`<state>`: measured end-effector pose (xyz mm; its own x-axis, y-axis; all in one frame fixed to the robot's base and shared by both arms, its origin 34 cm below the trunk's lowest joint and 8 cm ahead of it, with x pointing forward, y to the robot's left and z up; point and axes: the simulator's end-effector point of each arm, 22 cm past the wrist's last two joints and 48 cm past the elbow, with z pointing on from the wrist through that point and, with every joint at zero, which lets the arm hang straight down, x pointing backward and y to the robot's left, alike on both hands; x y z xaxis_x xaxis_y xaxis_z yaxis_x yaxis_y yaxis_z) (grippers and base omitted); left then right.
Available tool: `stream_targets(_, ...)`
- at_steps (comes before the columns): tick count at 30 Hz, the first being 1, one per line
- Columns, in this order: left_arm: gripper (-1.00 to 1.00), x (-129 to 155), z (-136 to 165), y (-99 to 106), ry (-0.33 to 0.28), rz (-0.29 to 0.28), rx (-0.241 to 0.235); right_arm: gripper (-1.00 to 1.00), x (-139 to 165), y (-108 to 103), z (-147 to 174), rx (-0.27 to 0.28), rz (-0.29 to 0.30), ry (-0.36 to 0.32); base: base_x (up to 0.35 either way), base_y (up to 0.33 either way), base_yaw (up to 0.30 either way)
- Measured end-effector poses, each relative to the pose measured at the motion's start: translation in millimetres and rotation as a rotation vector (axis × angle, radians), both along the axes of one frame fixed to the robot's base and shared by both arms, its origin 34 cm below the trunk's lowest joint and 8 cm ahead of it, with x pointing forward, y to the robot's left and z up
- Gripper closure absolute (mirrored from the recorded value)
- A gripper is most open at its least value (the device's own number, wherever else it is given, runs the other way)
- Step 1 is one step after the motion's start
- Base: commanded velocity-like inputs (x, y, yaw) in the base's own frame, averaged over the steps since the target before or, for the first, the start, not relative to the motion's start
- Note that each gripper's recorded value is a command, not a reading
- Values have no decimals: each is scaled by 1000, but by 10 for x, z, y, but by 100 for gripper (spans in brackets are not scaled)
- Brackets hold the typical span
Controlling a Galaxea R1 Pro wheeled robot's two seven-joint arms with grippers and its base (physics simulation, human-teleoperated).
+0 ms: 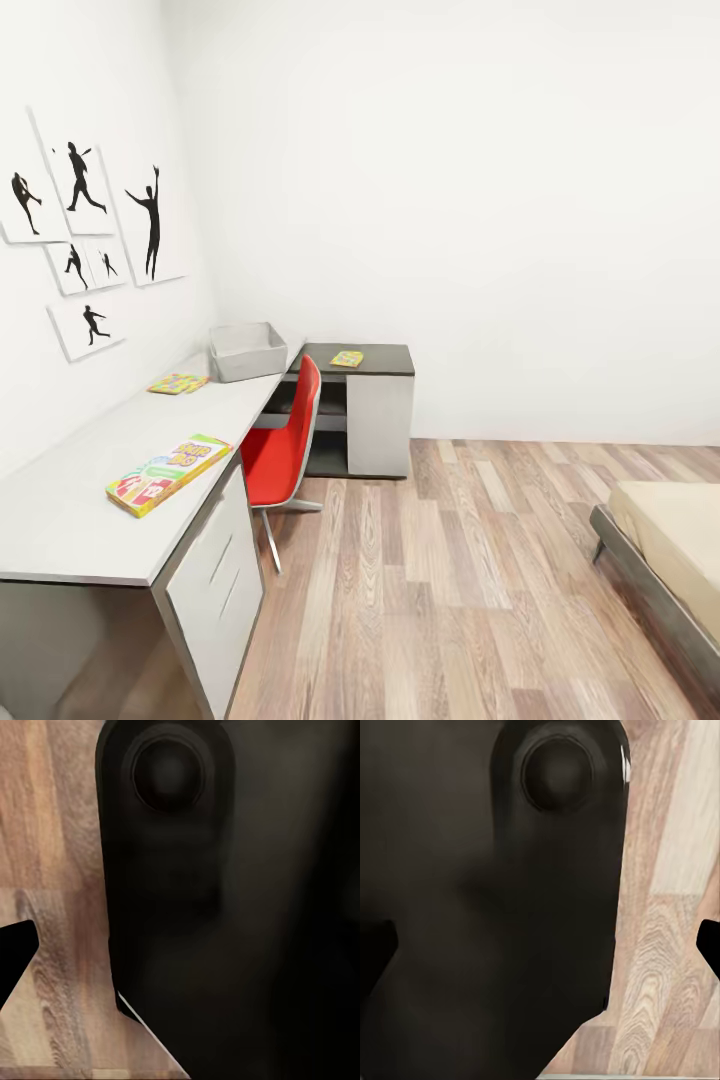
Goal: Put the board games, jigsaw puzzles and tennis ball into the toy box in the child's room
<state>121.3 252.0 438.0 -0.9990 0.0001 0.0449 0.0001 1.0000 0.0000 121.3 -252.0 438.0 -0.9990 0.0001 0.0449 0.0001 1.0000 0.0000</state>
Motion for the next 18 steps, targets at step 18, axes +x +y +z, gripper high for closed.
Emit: stream_targets(18, -100, 74, 98, -74, -21, -88, -15, -100, -5, 599, 124, 71, -27, 4, 0, 0, 0)
